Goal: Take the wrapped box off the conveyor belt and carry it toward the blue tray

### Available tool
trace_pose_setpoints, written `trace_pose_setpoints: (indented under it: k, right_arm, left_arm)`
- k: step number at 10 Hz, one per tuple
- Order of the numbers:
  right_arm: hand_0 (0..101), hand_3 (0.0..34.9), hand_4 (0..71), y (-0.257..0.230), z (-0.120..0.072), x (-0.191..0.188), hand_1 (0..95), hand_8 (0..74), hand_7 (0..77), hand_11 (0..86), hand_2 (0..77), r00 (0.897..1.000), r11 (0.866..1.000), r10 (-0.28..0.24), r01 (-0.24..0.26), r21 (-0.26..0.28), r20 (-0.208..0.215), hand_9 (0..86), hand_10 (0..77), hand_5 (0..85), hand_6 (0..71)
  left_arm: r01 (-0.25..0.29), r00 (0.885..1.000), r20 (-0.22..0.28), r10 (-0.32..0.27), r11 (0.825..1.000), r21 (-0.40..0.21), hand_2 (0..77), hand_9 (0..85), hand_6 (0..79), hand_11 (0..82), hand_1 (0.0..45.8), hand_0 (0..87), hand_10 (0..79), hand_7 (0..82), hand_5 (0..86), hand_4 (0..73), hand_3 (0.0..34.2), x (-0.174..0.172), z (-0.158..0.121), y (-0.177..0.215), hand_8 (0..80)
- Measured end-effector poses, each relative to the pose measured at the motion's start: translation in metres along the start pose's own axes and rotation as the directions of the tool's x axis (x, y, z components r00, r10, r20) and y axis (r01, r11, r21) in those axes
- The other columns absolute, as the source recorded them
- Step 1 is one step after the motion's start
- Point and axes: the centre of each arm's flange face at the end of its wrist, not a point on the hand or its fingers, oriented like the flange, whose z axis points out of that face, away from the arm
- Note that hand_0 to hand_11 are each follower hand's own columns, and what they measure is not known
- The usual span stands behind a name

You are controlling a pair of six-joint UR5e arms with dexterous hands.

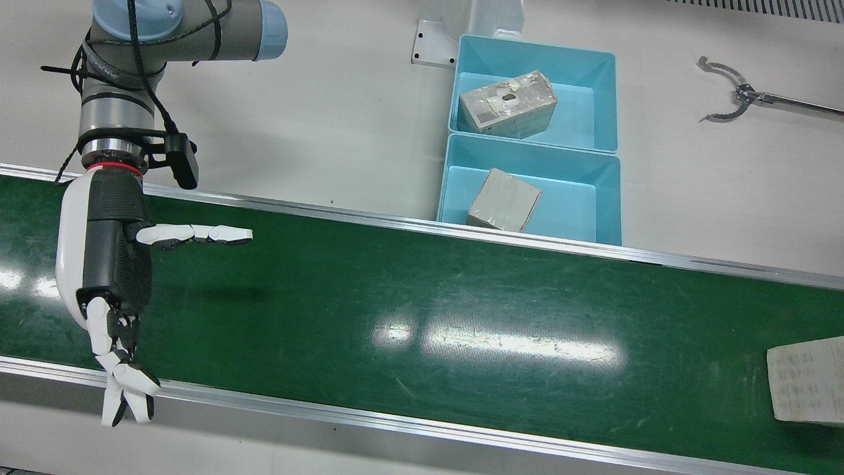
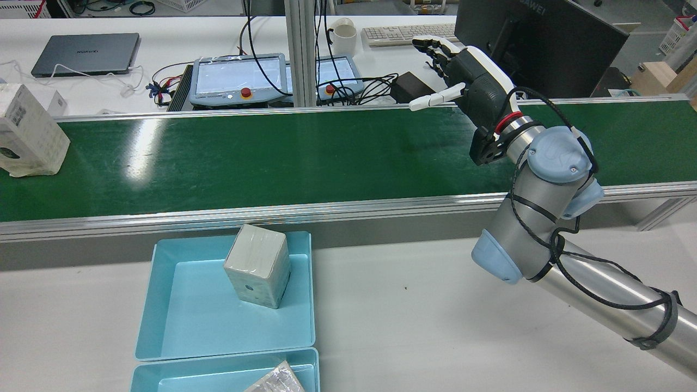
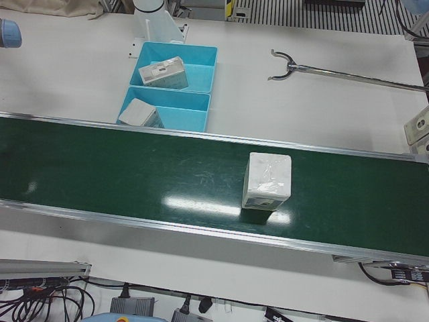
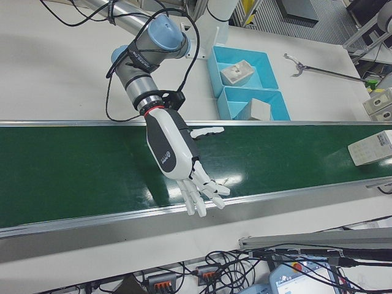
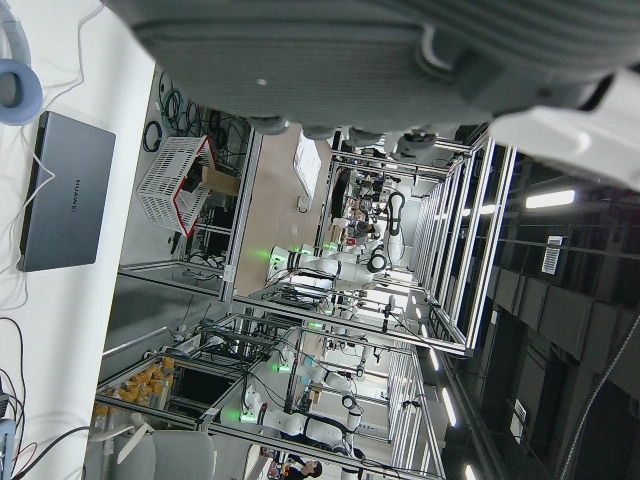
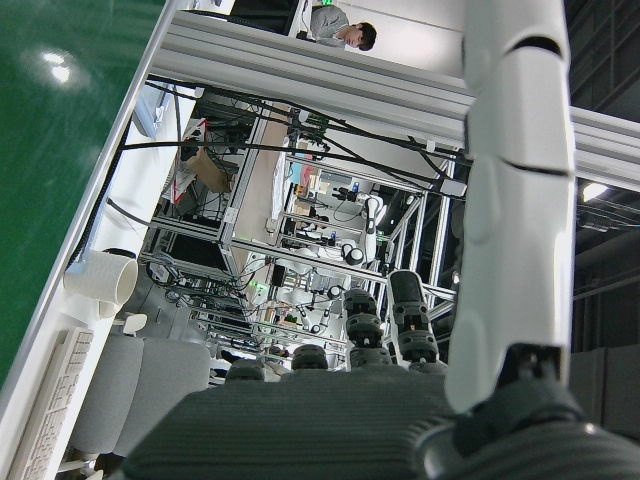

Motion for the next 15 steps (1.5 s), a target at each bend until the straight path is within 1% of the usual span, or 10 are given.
trace_pose_setpoints:
  k: [4,5,6,7,8,11,13,14,15]
  right_arm:
    - [48,7.2,1.6,-0.0011,-0.0002,-0.0005,14.7,0.0,3.8,1.1,8.7,1.000,1.000,0.003,-0.003,0.002,-0.001,1.6,0.0,24.5,3.3]
    - [48,7.9,1.6,-0.0025,-0.0011,-0.0005,14.7,0.5,3.8,1.1,8.7,1.000,1.000,0.007,-0.007,0.004,-0.001,1.6,0.0,24.5,3.3]
    - [48,7.9,1.6,-0.0048,-0.0026,-0.0002,14.7,0.5,3.8,1.1,8.7,1.000,1.000,0.014,-0.014,0.008,-0.003,1.6,0.0,24.5,3.3]
    - [48,6.6,1.6,-0.0064,-0.0038,0.0001,13.6,0.5,3.8,1.1,9.3,1.000,1.000,0.021,-0.020,0.011,-0.004,1.6,0.0,24.5,3.3]
    - [48,6.6,1.6,-0.0071,-0.0045,0.0008,13.6,0.5,3.8,1.1,8.2,1.000,1.000,0.024,-0.024,0.012,-0.006,1.6,0.0,24.5,3.3]
    - [48,6.3,1.6,-0.0075,-0.0053,0.0023,13.6,0.0,3.8,1.1,8.2,1.000,1.000,0.029,-0.029,0.013,-0.008,1.6,0.0,24.5,3.3]
    - [48,6.4,1.6,-0.0066,-0.0057,0.0050,13.6,0.5,3.8,1.1,8.2,0.999,0.999,0.031,-0.031,0.011,-0.012,1.6,0.0,24.5,3.3]
    - [47,6.4,1.6,-0.0058,-0.0055,0.0062,10.9,0.5,3.8,1.1,5.5,0.999,0.999,0.034,-0.034,0.007,-0.012,1.6,0.0,24.5,3.3]
    - [47,6.4,1.6,-0.0041,-0.0045,0.0080,10.9,0.5,3.8,1.1,5.5,0.999,0.999,0.041,-0.041,-0.008,-0.011,1.6,0.0,24.5,3.3]
  left_arm:
    - [0.000,1.000,0.000,0.000,1.000,0.000,0.5,0.0,0.0,0.5,0.0,0.0,0.5,0.0,0.5,0.0,0.0,0.0000,0.0000,0.0000,0.5]
    - [0.000,1.000,0.000,0.000,1.000,0.000,0.5,0.5,0.0,0.5,0.0,0.0,0.5,0.0,1.1,0.0,0.0,0.0000,0.0000,0.0000,0.5]
    - [0.000,1.000,0.000,0.000,1.000,0.000,0.5,0.0,0.0,0.5,0.0,0.0,0.0,0.5,1.1,0.0,0.0,0.0000,0.0000,0.0000,0.5]
    - [0.000,1.000,0.000,0.000,1.000,0.000,0.5,0.0,0.0,0.5,0.0,0.0,0.5,0.0,1.1,0.0,0.0,0.0000,0.0000,0.0000,0.5]
    - [0.000,1.000,0.000,0.000,1.000,0.000,0.5,0.0,0.0,0.5,0.0,0.0,0.5,0.0,1.1,0.0,0.0,0.0000,0.0000,0.0000,0.5]
    - [0.000,1.000,0.000,0.000,1.000,0.000,0.5,0.0,0.0,0.5,0.0,0.0,0.0,0.5,1.1,0.0,0.0,0.0000,0.0000,0.0000,0.5]
    - [0.000,1.000,0.000,0.000,1.000,0.000,0.5,0.5,0.0,0.5,0.0,0.0,0.5,0.0,1.1,0.0,0.0,0.0000,0.0000,0.0000,0.5]
    - [0.000,1.000,0.000,0.000,1.000,0.000,1.1,0.5,0.0,0.5,0.0,0.0,0.5,0.0,1.1,0.0,0.0,0.0000,0.0000,0.0000,0.5]
    - [0.000,1.000,0.000,0.000,1.000,0.000,1.1,0.0,0.0,0.5,0.0,0.0,0.5,0.0,1.1,0.0,0.0,0.0000,0.0000,0.0000,0.5]
